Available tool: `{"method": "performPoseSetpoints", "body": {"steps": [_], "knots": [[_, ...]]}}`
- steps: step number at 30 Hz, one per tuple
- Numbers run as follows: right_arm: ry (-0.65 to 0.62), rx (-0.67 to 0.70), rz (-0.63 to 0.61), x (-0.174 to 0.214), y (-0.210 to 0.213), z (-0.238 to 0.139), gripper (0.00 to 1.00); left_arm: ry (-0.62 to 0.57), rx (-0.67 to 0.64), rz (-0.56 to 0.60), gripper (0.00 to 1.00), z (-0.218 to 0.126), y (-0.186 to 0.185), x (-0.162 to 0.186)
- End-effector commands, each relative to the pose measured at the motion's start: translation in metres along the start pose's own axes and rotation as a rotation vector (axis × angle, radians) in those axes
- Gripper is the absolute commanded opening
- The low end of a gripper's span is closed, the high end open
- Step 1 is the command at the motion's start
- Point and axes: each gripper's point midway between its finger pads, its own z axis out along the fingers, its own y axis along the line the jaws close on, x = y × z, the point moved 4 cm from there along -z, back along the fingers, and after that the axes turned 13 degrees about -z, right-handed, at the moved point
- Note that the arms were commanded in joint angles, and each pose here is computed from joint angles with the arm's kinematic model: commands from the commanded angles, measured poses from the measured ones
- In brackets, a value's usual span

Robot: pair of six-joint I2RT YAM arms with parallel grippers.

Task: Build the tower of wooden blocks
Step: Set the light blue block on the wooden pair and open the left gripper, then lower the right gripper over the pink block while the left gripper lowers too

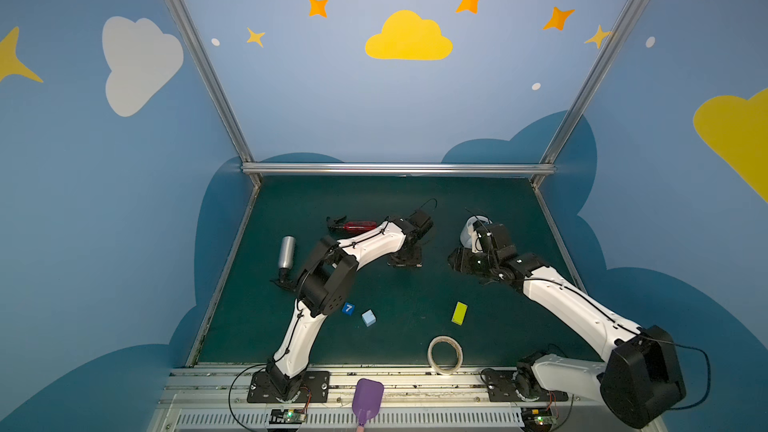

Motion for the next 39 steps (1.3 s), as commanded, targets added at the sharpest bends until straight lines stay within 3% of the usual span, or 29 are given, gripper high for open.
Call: {"method": "performPoseSetpoints", "body": {"steps": [1,12,28,39], "knots": [[-0.013,-0.002,0.007,0.0,-0.002,-0.003,0.65,-0.005,-0.016,-0.003,0.29,-0.004,0.001,-0.001],[-0.013,-0.003,0.007,-0.001,-0.001,-0.003,0.66,-0.011,-0.01,-0.004,0.42,-0.007,-0.001,-0.003],[-0.016,-0.022,0.008,-0.002,0.002,-0.004,0.65,-0.068,0.016,-0.001,0.43,-0.041,0.004,-0.005],[0.011,-0.094,-0.034,-0.013,0.014,0.017,0.65,-0.142,0.051,0.027,0.43,-0.073,0.012,-0.02]]}}
